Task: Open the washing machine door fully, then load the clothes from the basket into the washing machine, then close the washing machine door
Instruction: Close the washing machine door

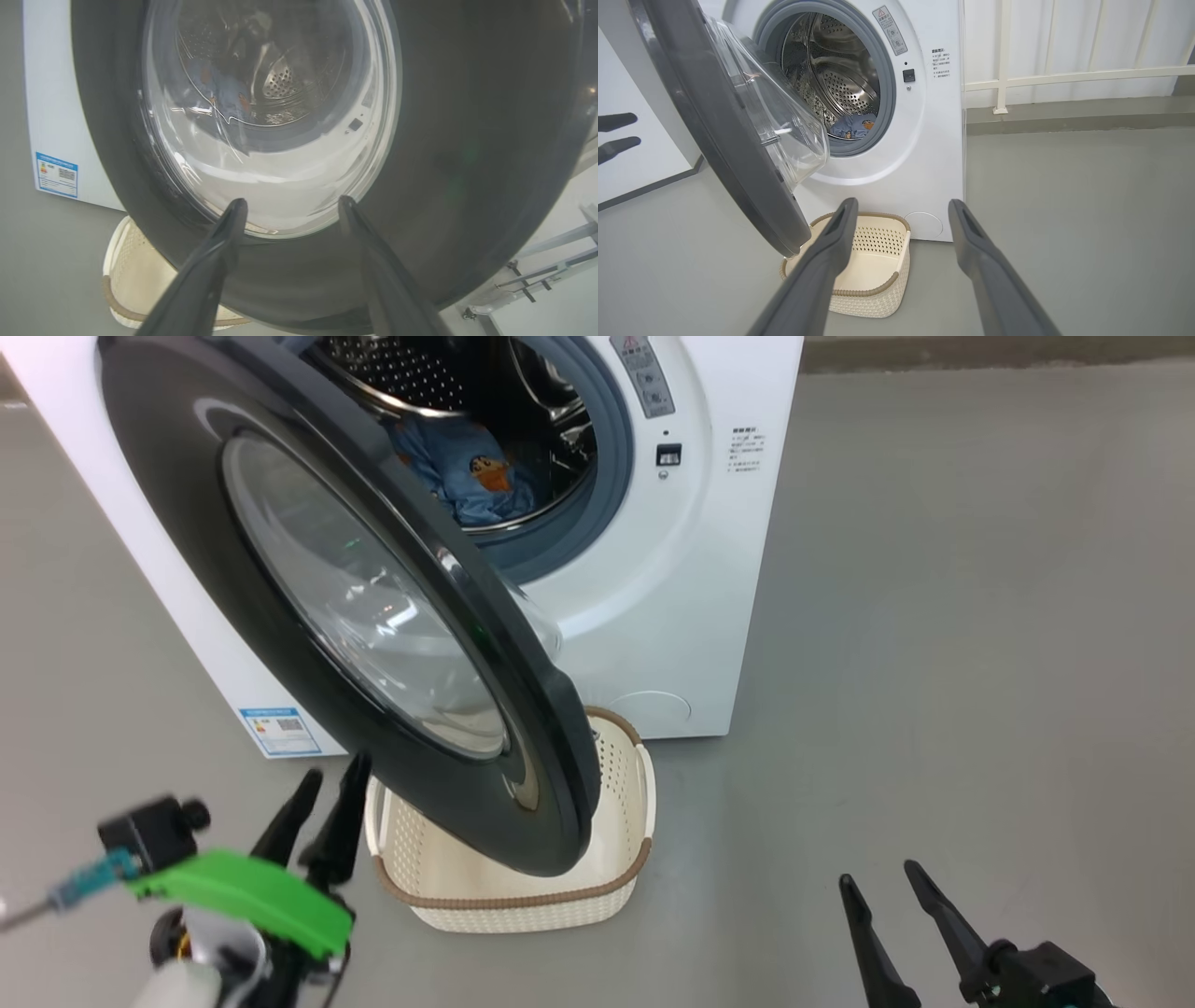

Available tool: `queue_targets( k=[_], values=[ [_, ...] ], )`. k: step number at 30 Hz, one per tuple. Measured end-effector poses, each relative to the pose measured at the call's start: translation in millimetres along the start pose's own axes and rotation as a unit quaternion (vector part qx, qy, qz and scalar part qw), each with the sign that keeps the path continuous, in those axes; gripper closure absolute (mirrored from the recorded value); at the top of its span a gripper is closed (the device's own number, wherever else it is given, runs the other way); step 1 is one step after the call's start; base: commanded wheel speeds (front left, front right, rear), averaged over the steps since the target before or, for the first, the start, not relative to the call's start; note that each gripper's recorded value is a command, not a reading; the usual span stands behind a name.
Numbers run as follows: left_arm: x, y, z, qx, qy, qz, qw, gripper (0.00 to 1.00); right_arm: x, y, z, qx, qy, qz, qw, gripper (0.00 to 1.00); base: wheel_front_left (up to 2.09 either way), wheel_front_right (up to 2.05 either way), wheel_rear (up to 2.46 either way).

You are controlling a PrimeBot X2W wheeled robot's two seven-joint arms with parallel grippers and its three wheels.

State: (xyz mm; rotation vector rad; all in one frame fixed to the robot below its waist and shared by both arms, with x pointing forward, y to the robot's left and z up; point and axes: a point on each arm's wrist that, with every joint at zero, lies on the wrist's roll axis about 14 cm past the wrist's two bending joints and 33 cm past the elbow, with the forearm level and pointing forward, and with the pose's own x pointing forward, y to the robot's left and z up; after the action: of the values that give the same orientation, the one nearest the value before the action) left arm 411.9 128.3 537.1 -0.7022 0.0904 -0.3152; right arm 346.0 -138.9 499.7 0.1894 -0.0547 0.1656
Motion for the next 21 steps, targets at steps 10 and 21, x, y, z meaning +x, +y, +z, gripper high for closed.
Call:
queue_targets(
  k=[10, 21],
  values=[
    [-39.2, 46.3, -27.2, 0.117, -0.025, 0.089, 0.989, 0.00, -4.3, -5.4, 5.4, -0.003, -0.008, -0.008, 1.000, 0.00, 0.00, 0.00, 0.00],
    [-88.4, 72.3, -18.7, 0.216, -0.047, 0.157, 0.962, 0.00, -3.8, -11.1, 16.7, -0.007, -0.025, -0.016, 1.000, 0.00, 0.00, 0.00, 0.00]
  ],
)
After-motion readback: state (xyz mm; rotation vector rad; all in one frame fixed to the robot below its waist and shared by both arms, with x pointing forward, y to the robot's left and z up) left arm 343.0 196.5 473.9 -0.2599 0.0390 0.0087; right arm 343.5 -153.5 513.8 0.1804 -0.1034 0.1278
